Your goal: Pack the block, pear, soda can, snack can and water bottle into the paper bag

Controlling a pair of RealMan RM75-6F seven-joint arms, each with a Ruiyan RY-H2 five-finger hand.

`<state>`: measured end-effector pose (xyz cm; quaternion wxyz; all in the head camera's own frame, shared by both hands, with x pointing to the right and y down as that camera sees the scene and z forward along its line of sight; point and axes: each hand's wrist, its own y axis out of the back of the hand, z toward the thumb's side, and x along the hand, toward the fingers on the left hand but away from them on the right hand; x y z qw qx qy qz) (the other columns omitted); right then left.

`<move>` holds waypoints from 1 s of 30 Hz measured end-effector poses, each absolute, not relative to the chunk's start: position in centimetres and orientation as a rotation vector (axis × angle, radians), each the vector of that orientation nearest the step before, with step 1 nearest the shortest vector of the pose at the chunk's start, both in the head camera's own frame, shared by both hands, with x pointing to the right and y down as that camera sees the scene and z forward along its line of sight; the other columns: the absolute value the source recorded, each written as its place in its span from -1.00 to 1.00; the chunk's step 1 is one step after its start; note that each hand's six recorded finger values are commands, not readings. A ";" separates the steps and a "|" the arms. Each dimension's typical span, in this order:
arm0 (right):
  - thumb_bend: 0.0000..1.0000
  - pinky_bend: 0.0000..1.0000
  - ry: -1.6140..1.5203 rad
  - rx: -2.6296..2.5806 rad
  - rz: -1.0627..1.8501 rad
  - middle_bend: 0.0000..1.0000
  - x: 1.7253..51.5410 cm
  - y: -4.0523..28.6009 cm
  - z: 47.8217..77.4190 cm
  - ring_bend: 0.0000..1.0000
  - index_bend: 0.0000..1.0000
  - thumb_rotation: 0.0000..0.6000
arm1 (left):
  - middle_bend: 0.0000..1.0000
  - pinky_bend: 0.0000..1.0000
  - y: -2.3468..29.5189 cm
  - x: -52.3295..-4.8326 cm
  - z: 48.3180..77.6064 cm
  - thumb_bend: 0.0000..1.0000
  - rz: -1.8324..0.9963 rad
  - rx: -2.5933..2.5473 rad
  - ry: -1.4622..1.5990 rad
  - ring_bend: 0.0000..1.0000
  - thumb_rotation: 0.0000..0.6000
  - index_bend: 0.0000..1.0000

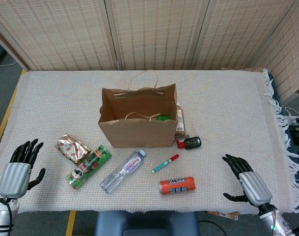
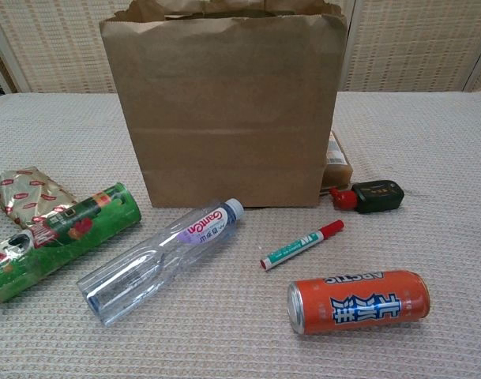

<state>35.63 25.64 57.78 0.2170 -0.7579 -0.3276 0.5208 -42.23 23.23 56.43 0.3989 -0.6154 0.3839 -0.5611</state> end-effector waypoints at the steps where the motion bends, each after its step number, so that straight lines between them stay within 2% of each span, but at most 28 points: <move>1: -0.94 -1.00 -0.890 -2.103 1.451 -1.00 35.4 25.8 57.9 -1.00 -1.00 1.00 | -1.00 -0.82 23.4 -42.6 56.5 -0.25 -1.430 -1.555 0.968 -1.00 1.00 -0.91; 9: -0.94 -1.00 -0.699 -2.149 1.517 -1.00 32.7 27.1 58.7 -1.00 -1.00 1.00 | -1.00 -0.82 24.1 -43.8 57.8 -0.24 -1.486 -1.632 0.994 -1.00 1.00 -0.93; 16: -0.94 -1.00 -0.592 -2.136 1.583 -1.00 30.6 26.7 61.7 -1.00 -1.00 1.00 | -1.00 -0.82 23.9 -44.0 58.1 -0.24 -1.489 -1.672 1.014 -1.00 1.00 -0.93; 25: -0.94 -1.00 -0.530 -2.188 1.489 -1.00 24.5 25.8 64.9 -1.00 -0.97 1.00 | -1.00 -0.82 23.8 -44.3 58.3 -0.24 -1.491 -1.691 1.036 -1.00 1.00 -0.93; 30: -0.94 -0.98 -0.503 -2.226 1.464 -0.99 22.0 26.1 66.2 -1.00 -0.87 1.00 | -1.00 -0.82 23.7 -44.5 58.3 -0.25 -1.500 -1.694 1.047 -1.00 1.00 -0.93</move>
